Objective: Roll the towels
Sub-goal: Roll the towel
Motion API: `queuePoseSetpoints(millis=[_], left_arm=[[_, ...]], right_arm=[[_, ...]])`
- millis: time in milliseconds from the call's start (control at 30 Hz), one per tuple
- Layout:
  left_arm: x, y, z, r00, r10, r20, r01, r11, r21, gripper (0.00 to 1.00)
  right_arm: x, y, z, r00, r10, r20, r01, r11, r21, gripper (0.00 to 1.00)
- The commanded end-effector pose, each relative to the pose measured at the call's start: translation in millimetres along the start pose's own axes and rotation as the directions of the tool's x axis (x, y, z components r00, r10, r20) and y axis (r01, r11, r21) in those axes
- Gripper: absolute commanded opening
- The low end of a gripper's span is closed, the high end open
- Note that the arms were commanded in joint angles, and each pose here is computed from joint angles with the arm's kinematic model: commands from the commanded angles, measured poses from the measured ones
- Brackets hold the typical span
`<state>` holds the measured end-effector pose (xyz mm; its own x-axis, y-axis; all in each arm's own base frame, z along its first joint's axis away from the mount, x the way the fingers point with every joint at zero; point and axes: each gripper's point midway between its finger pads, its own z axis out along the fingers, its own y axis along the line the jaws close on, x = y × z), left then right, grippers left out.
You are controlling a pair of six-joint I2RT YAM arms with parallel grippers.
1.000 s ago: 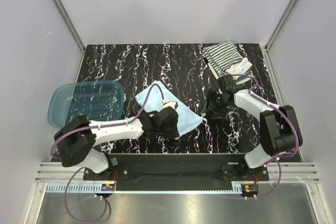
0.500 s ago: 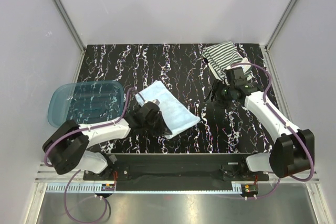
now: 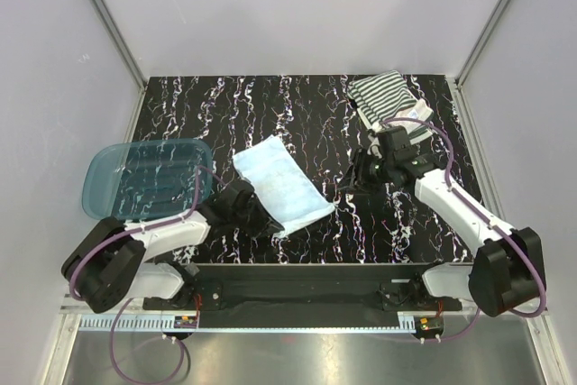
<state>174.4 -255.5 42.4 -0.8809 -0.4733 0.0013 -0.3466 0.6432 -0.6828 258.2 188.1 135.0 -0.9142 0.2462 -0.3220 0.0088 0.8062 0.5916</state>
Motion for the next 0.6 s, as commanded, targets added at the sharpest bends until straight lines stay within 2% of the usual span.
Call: queuePoseSetpoints(millis=[0,67,100,133,233,400,567], left_arm=[[-5.2,-9.8,-4.1,1.0,-0.03,0.003,0.03,0.999,0.025,0.0],[-2.4,-1.5,2.0,0.998,-0.047,-0.029,0.047,0.999,0.005,0.0],[-2.7,-0.3,4.6,0.998,-0.057,-0.033,0.058,0.998,0.014,0.0],[-1.9,7.2,8.8,0.997,-0.07,-0.04,0.07,0.998,-0.008,0.0],[-3.3,17.6,14.2,0.995,-0.092,-0.037,0.091,0.995,-0.029,0.0],[-8.7,29.5,18.7,0.994,-0.108,-0.029,0.106,0.993,-0.054,0.0],[-13.9,37.9,21.7,0.993,-0.118,-0.02,0.116,0.99,-0.076,0.0]], right_arm=[[11.3,42.1,2.4,0.996,-0.086,0.0,0.085,0.98,-0.182,0.42],[20.7,49.2,13.5,0.995,-0.096,-0.012,0.09,0.967,-0.237,0.29],[26.9,51.6,19.4,0.995,-0.094,-0.041,0.08,0.961,-0.266,0.25],[29.7,60.4,25.1,0.993,-0.116,-0.033,0.101,0.947,-0.306,0.15],[44.7,60.5,43.9,0.99,-0.113,-0.079,0.08,0.936,-0.343,0.06],[57.8,50.2,64.9,0.985,-0.104,-0.135,0.053,0.942,-0.332,0.04],[52.9,50.6,74.8,0.985,-0.123,-0.124,0.074,0.936,-0.343,0.03]])
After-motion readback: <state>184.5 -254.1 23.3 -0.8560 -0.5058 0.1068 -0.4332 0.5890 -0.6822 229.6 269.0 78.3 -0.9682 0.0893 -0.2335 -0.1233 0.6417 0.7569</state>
